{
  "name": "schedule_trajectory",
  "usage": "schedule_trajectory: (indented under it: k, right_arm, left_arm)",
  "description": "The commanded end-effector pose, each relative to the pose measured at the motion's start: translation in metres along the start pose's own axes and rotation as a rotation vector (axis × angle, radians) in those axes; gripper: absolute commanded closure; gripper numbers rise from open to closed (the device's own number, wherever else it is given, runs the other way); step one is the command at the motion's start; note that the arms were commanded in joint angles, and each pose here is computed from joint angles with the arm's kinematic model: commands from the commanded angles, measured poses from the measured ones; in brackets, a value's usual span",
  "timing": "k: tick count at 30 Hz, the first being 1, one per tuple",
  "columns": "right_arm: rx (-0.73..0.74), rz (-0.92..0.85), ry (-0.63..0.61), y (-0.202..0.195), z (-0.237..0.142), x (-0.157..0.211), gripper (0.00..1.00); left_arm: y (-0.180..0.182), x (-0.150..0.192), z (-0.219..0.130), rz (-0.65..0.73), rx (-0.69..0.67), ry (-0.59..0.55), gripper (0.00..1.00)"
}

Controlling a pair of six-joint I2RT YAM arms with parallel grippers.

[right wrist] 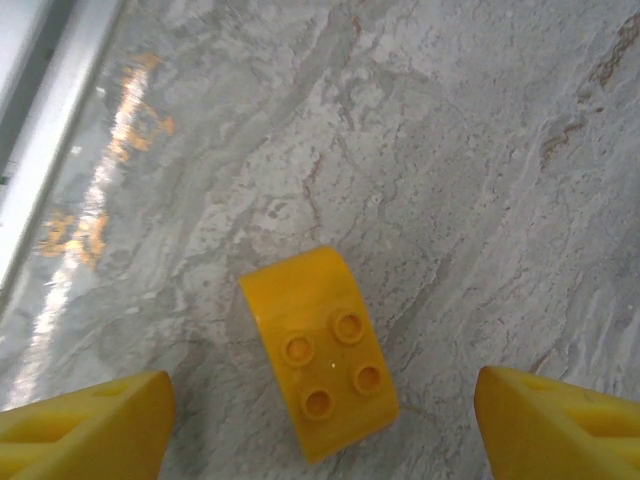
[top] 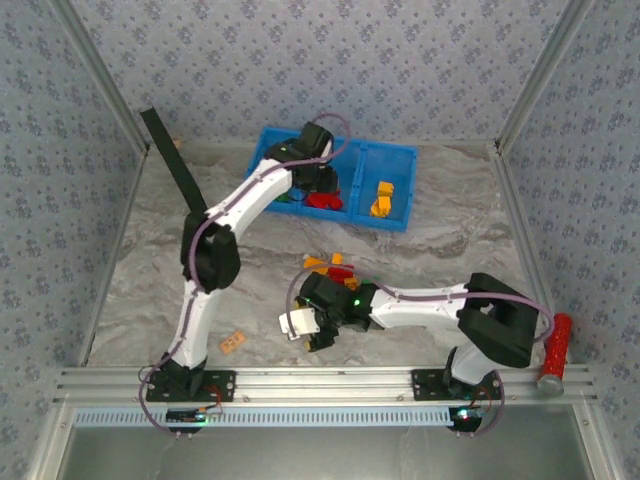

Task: Sort the legos into containers by color
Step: Place the lego in the container, then pick up the lego from the bottom-center of the table.

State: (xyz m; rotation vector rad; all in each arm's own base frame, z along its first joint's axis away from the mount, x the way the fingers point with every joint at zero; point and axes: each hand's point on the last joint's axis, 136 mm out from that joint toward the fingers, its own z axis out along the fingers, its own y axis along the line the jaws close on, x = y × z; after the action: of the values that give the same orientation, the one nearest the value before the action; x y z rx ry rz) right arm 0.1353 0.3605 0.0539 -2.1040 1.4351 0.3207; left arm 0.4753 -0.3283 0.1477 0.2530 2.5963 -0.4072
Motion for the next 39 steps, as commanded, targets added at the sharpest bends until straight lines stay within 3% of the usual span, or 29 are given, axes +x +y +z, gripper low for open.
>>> schedule_trajectory:
  k: [1,11,19,30,39]
  right_arm:
    - [0.055,0.008,0.016,-0.013,0.01,-0.005,0.19]
    - [0.009,0.015,0.033,-0.005,0.023,0.002,0.21]
    - [-0.061,0.048,0.054,0.002,0.032,0.009,0.39]
    - [-0.09,0.079,0.085,0.005,0.027,0.021,0.8]
    - [0.038,0.194,-0.007,-0.029,-0.039,0.009,0.85]
  left_arm:
    - [0.009,-0.007,0.021,0.009,-0.061,-0.008,0.83]
    - [0.005,0.004,0.059,-0.014,-0.045,0.059,0.79]
    - [0.007,0.01,0.063,-0.019,-0.053,0.081,0.66]
    - [-0.014,-0.024,0.013,0.008,0.023,-0.024,0.45]
    - [-0.042,-0.061,-0.056,0.047,0.139,-0.162,0.39]
